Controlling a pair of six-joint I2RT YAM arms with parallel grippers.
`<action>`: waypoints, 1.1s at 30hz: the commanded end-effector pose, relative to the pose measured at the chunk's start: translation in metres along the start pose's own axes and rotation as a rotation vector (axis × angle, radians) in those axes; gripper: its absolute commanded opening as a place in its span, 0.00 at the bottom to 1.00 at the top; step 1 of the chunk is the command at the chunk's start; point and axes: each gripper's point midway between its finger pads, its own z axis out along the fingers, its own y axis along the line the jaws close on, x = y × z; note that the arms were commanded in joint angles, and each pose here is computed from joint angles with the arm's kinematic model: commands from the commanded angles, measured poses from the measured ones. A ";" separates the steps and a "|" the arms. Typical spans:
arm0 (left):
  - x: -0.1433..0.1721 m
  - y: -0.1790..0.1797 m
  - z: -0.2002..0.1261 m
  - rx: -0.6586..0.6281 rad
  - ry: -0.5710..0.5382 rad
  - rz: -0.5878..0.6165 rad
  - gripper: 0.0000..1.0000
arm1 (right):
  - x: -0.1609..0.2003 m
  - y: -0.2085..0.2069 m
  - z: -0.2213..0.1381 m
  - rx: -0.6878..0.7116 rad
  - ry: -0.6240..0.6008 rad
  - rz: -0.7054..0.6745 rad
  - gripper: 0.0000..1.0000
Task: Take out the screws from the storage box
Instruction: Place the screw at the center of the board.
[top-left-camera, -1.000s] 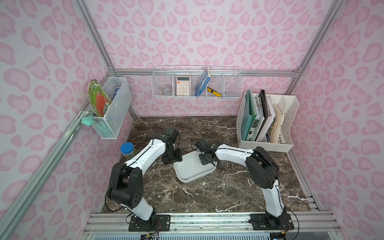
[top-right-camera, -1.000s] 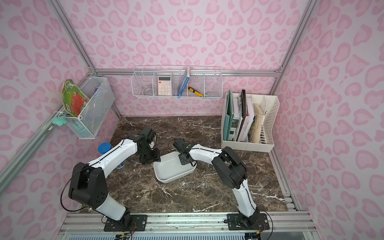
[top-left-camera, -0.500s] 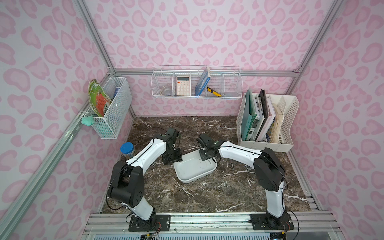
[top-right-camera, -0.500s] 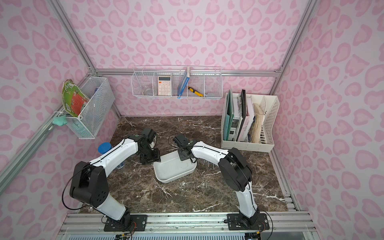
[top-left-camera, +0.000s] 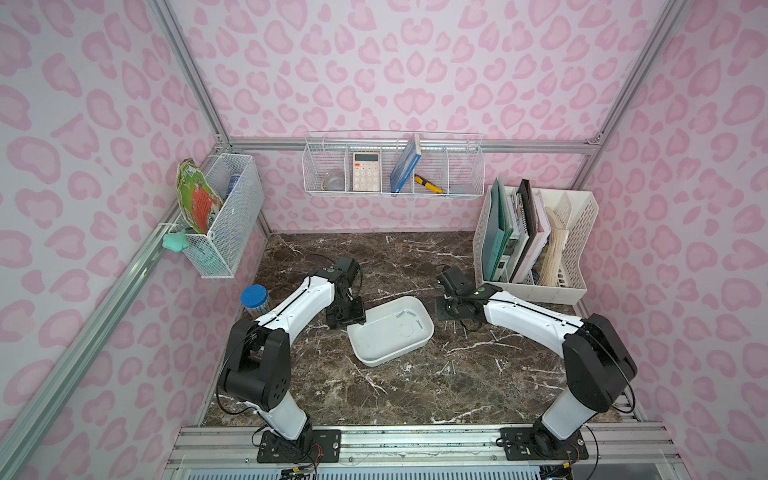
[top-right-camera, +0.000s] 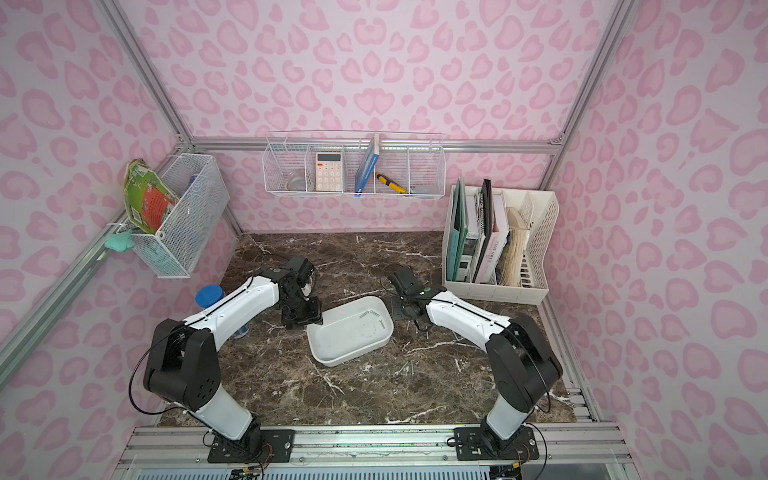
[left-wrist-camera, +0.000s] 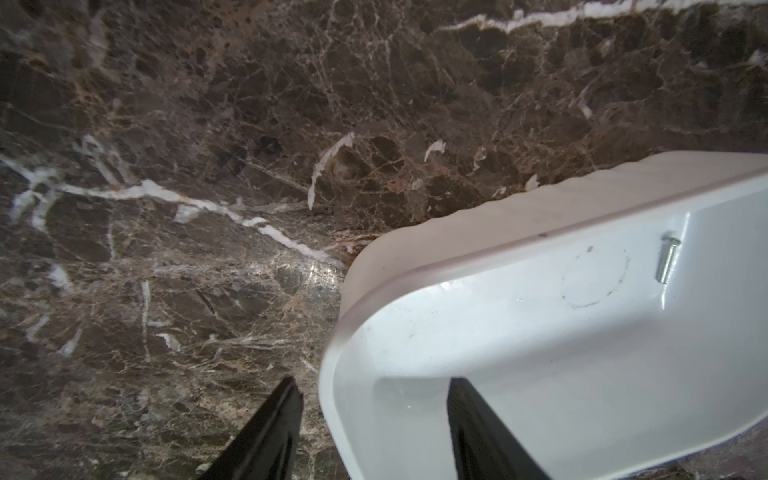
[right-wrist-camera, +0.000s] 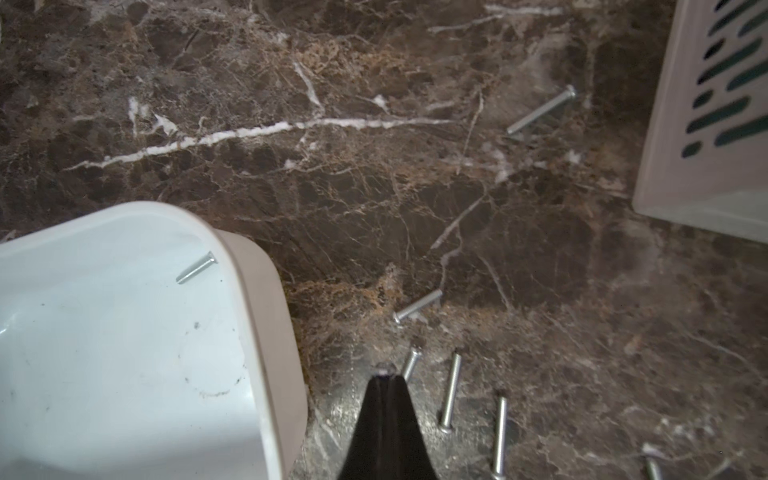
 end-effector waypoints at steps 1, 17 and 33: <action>0.001 0.001 0.000 -0.006 0.011 0.004 0.61 | 0.006 -0.013 0.005 0.003 0.002 0.064 0.01; 0.001 0.002 0.000 -0.022 0.008 0.008 0.61 | 0.047 -0.039 0.026 0.064 0.080 0.094 0.11; 0.000 0.003 -0.004 -0.029 -0.007 0.009 0.61 | -0.017 0.029 -0.033 -0.071 -0.090 -0.017 0.25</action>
